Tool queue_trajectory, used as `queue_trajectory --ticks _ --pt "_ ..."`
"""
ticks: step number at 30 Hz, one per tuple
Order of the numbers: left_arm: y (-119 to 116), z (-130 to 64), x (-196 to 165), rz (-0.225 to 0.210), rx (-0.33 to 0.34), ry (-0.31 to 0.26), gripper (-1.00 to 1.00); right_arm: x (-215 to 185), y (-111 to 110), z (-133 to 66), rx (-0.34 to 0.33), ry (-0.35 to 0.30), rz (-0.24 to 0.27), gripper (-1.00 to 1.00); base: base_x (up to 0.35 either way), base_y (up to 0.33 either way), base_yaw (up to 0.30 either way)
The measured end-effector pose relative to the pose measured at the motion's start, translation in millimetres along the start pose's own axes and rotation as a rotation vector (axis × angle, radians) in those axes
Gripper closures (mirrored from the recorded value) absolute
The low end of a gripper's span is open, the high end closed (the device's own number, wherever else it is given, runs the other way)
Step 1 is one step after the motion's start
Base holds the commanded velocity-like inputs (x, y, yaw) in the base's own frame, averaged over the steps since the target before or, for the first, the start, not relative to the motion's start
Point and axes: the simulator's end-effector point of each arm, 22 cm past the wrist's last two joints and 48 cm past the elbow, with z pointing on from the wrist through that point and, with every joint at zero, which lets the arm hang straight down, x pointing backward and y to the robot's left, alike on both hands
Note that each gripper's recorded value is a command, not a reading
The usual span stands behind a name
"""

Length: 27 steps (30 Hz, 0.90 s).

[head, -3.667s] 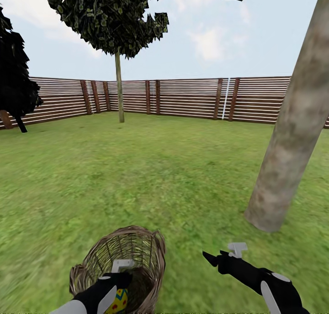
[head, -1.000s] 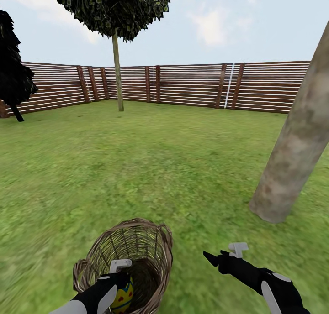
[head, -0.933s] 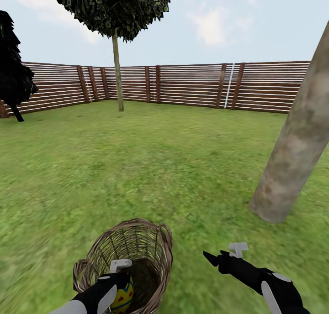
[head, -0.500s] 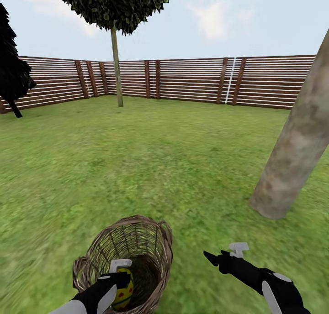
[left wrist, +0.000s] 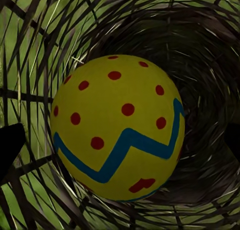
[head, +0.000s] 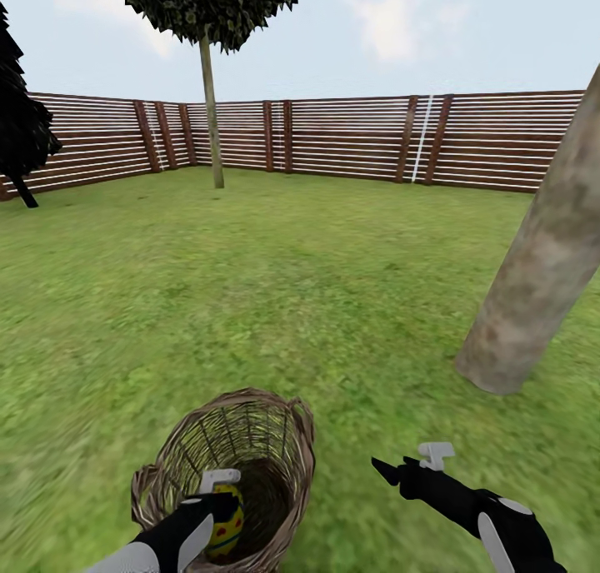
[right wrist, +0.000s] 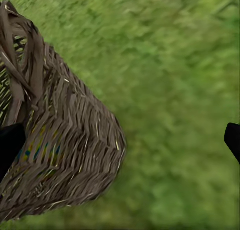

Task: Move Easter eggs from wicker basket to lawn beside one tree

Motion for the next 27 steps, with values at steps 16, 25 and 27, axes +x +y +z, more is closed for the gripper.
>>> queue_trajectory --ticks 16,25,27 --pt "-4 14.1 -9 0.004 0.011 0.016 -1.00 19 -10 10.0 0.009 0.041 0.023 -1.00 0.000 0.000 0.000" --pt "-3 17.9 -7 0.003 0.011 0.016 -1.00 19 8 9.3 -0.077 0.039 0.025 -1.00 0.000 0.000 0.000" --pt "-2 18.0 -7 0.003 0.011 0.015 -1.00 17 14 7.8 -0.102 0.034 0.023 -1.00 0.000 0.000 0.000"
